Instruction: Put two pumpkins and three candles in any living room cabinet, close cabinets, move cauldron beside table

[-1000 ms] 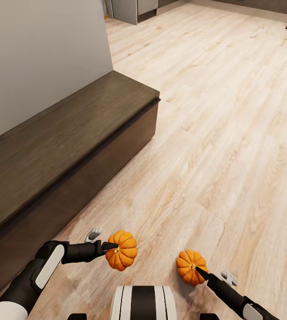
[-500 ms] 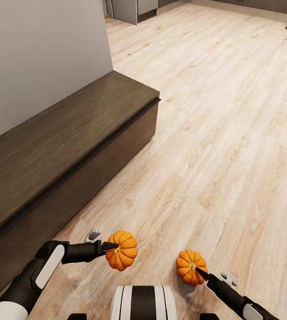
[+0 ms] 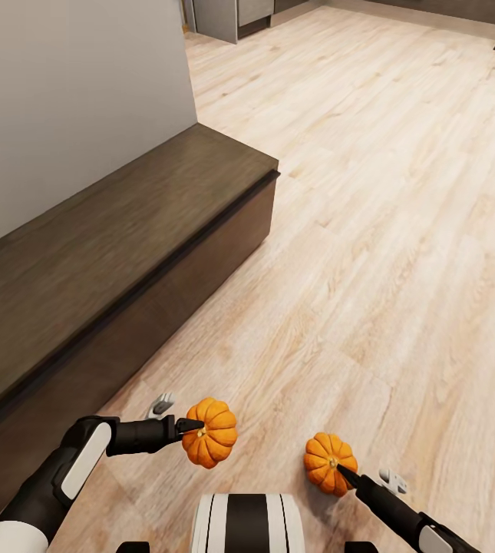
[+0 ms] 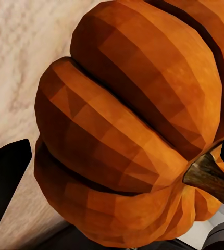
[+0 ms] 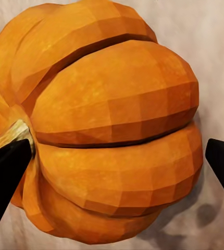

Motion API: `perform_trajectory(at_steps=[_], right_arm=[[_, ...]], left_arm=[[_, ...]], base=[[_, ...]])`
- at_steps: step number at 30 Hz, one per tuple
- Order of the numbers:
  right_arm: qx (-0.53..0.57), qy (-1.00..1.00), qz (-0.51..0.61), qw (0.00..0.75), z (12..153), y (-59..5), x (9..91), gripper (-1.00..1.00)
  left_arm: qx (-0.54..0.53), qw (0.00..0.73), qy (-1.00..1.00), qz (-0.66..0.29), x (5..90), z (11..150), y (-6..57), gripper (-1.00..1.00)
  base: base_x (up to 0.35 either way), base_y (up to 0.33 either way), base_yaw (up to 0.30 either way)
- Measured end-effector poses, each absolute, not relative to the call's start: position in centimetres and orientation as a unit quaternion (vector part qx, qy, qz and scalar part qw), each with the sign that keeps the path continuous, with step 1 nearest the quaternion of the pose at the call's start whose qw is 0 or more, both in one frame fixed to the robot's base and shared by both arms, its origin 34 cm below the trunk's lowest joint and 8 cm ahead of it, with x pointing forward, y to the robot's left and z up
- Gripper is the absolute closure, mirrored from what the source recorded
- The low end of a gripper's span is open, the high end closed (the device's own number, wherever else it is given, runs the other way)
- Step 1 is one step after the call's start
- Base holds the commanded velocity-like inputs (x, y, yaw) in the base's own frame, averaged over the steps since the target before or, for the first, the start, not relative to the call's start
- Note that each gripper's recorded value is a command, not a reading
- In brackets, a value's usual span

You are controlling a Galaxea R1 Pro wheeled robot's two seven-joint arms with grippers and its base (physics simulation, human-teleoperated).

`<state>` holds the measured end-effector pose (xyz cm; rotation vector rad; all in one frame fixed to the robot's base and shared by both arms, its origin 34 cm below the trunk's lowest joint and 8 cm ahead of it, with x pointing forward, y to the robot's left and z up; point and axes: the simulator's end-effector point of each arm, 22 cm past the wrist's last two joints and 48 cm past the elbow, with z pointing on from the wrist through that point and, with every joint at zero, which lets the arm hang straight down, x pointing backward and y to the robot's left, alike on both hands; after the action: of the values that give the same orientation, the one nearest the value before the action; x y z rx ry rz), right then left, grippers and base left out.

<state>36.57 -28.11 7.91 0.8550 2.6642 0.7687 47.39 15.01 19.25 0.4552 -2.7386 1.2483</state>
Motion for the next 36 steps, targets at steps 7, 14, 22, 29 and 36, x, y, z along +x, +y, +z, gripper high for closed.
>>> perform_trajectory(at_steps=[7, 14, 22, 29, 36], right_arm=[[0.292, 0.911, 0.265, 0.120, 8.0, -28.0, 36.6, 1.00], [0.291, 0.911, 0.267, 0.121, 8.0, -28.0, 36.7, 1.00], [0.290, 0.911, 0.266, 0.120, 8.0, -28.0, 36.7, 1.00], [0.284, 0.917, 0.254, 0.121, 8.2, -28.4, 37.0, 1.00], [0.294, 0.914, 0.243, 0.137, 8.8, -29.2, 38.2, 1.00]], left_arm=[[0.149, 0.049, -0.899, 0.410, 47.4, 19.2, 15.0, 1.00], [0.149, 0.049, -0.899, 0.410, 47.4, 19.2, 15.0, 1.00], [0.149, 0.049, -0.899, 0.410, 47.4, 19.2, 15.0, 1.00], [0.145, 0.039, -0.899, 0.412, 48.1, 20.2, 15.0, 1.00], [0.139, 0.026, -0.899, 0.414, 48.9, 21.4, 15.0, 1.00]], base=[[0.000, 0.000, 0.000], [0.000, 0.000, 0.000], [0.000, 0.000, 0.000], [0.000, 0.000, 0.000], [0.000, 0.000, 0.000]])
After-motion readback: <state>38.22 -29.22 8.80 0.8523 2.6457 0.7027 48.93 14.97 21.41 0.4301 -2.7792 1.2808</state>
